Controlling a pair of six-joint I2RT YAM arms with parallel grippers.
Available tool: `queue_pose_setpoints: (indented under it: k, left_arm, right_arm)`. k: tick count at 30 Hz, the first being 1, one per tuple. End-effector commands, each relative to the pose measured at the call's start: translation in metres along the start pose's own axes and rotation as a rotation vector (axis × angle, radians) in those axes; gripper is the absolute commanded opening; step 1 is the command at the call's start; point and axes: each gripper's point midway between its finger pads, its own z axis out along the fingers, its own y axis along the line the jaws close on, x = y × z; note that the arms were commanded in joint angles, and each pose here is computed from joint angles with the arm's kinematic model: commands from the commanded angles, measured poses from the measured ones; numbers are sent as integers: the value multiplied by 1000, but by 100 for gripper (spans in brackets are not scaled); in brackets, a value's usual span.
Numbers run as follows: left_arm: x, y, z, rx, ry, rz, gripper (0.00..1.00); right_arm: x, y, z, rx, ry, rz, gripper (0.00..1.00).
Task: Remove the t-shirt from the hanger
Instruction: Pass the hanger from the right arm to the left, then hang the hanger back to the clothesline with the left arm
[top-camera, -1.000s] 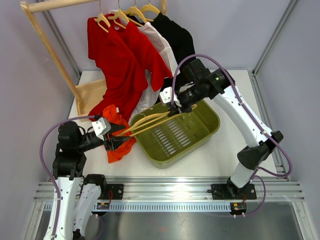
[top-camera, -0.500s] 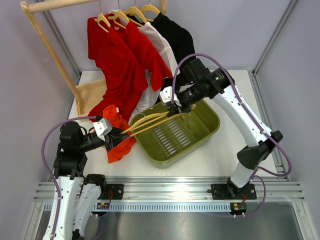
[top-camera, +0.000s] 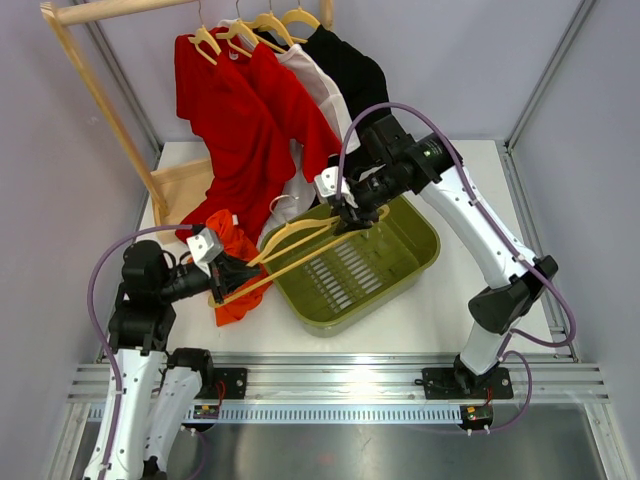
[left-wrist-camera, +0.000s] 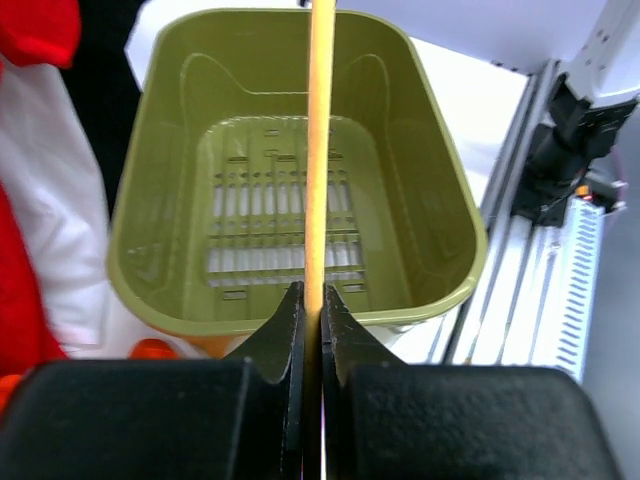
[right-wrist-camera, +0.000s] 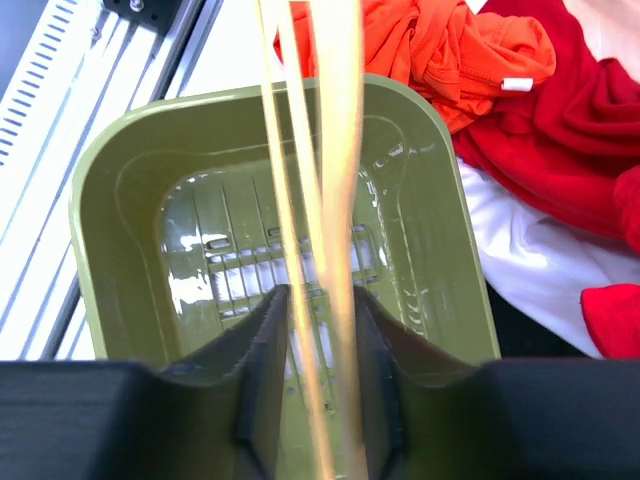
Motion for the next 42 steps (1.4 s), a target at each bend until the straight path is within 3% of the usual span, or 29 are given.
queue_pose_setpoints:
  k: [1, 4, 6, 9, 13, 16, 24, 27, 29, 32, 35, 42]
  left_arm:
    - [-15, 2, 0, -22, -17, -60, 0]
    - [-16, 0, -5, -55, -8, -76, 0]
    - [-19, 0, -11, -103, -12, -58, 0]
    - [-28, -1, -23, -187, -21, -25, 0]
    - [-44, 2, -38, -302, -76, 24, 0]
    - [-59, 2, -53, -398, -130, 59, 0]
    - [-147, -15, -116, -660, -477, 169, 0]
    - [-166, 6, -142, -842, -541, 81, 0]
    - [-164, 44, -162, -1048, -539, -60, 0]
    - [-161, 67, -180, -1217, -527, -191, 0]
    - [-163, 87, -178, -1267, -533, -261, 0]
    - [-156, 133, -149, -1290, -421, -346, 0]
  right_arm:
    - [2, 40, -2, -122, 15, 212, 42]
    - [4, 21, -4, -27, 23, 255, 64]
    - [7, -2, -16, 87, 19, 286, 99]
    - [11, -38, -39, 273, -10, 327, 99]
    - [25, -84, -101, 551, -83, 392, 100]
    - [34, -85, -124, 638, -112, 439, 99]
    - [67, -49, -100, 603, -138, 511, 99]
    - [77, -35, -87, 561, -150, 537, 99]
    - [81, -24, -78, 525, -158, 531, 99]
    - [85, -12, -71, 502, -176, 536, 99]
    - [88, -5, -66, 486, -186, 549, 99]
    - [92, -3, -68, 489, -212, 559, 99]
